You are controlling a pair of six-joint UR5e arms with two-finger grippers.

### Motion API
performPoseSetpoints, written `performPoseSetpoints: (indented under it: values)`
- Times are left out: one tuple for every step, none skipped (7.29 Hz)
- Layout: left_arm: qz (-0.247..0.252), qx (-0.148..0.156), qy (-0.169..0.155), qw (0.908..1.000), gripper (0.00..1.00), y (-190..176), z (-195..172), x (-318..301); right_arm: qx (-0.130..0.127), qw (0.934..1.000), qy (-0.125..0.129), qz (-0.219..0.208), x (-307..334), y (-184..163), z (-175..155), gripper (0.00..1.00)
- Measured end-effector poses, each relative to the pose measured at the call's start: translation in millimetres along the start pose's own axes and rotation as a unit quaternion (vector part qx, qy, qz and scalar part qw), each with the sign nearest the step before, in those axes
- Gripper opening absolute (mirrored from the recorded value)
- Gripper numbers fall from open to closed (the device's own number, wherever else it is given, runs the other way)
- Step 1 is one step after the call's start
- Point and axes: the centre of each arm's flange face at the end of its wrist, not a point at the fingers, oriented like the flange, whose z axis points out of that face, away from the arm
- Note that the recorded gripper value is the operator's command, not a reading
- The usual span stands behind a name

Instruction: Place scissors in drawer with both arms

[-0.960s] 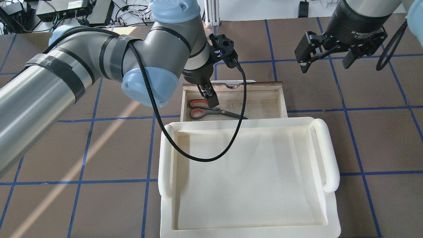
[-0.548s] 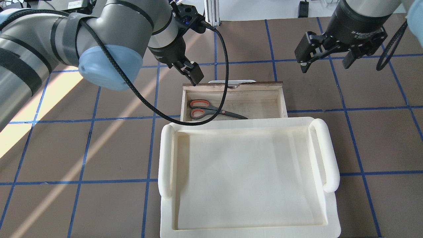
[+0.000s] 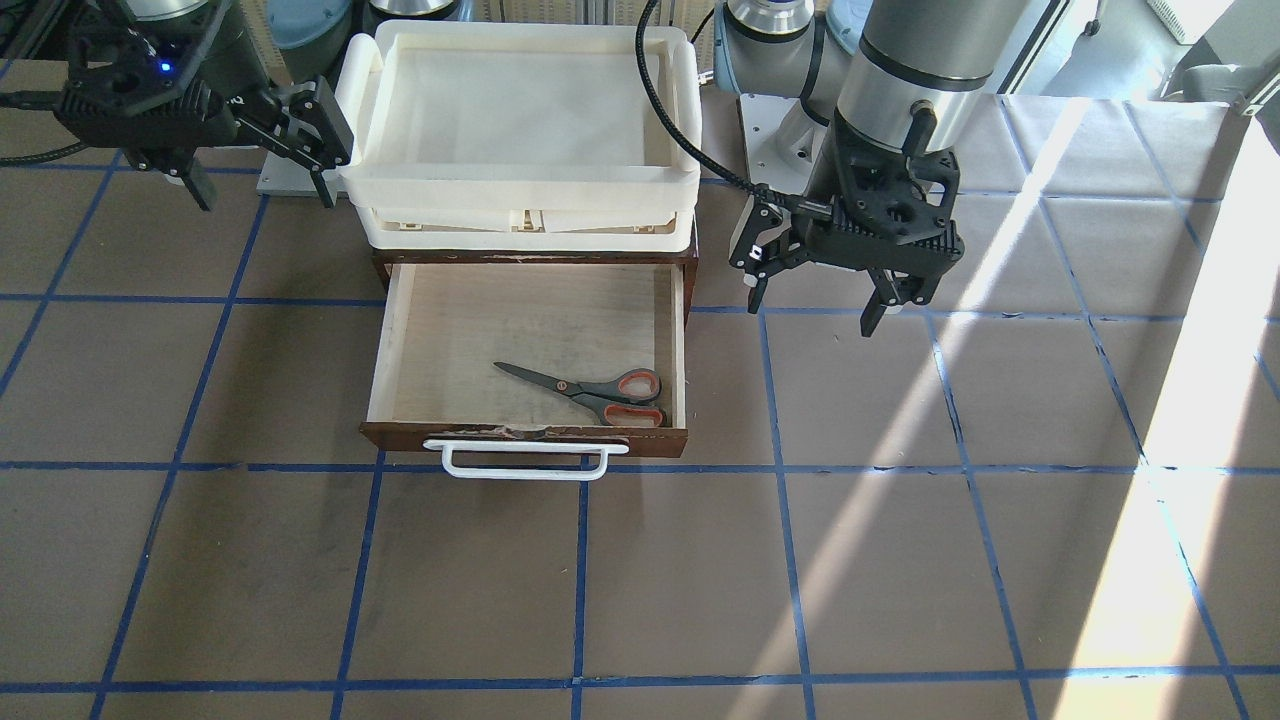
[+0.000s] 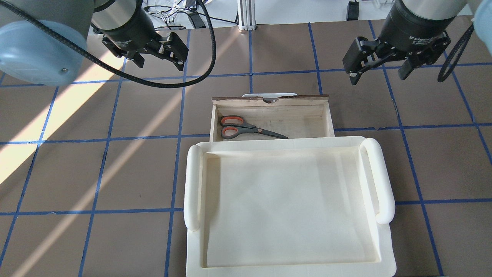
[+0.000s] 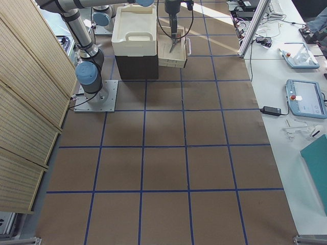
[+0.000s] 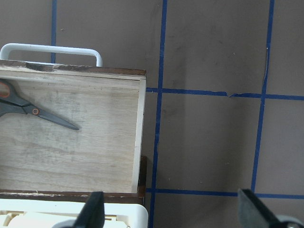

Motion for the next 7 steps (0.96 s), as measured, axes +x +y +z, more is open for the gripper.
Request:
performPoseSetpoints:
  values:
    - [-0.028, -0.006, -0.005, 0.9996, 1.00, 3.4, -6.8, -22.4, 0.000, 1.0000, 0.000, 0.000, 0.0, 0.0, 0.0, 1.00]
    - [-0.050, -0.016, -0.009, 0.9986, 1.00, 8.6, -12.2, -43.4, 0.000, 1.0000, 0.000, -0.001, 0.0, 0.0, 0.0, 1.00]
    - [-0.064, -0.024, -0.013, 0.9976, 1.00, 14.2, -16.1, -58.6, 0.000, 1.0000, 0.000, -0.001, 0.0, 0.0, 0.0, 1.00]
    - [-0.071, -0.029, -0.017, 0.9969, 1.00, 19.2, -19.1, -65.3, 0.000, 1.0000, 0.000, -0.001, 0.0, 0.0, 0.0, 1.00]
    - [-0.073, -0.034, -0.018, 0.9966, 1.00, 23.4, -20.8, -66.5, 0.000, 1.0000, 0.000, -0.001, 0.0, 0.0, 0.0, 1.00]
    - [-0.075, -0.039, -0.019, 0.9963, 1.00, 27.4, -19.9, -66.1, 0.000, 1.0000, 0.000, -0.002, 0.0, 0.0, 0.1, 1.00]
    - [-0.082, -0.043, -0.019, 0.9956, 1.00, 30.9, -18.4, -65.7, 0.000, 1.0000, 0.000, -0.002, 0.0, 0.1, 0.5, 1.00]
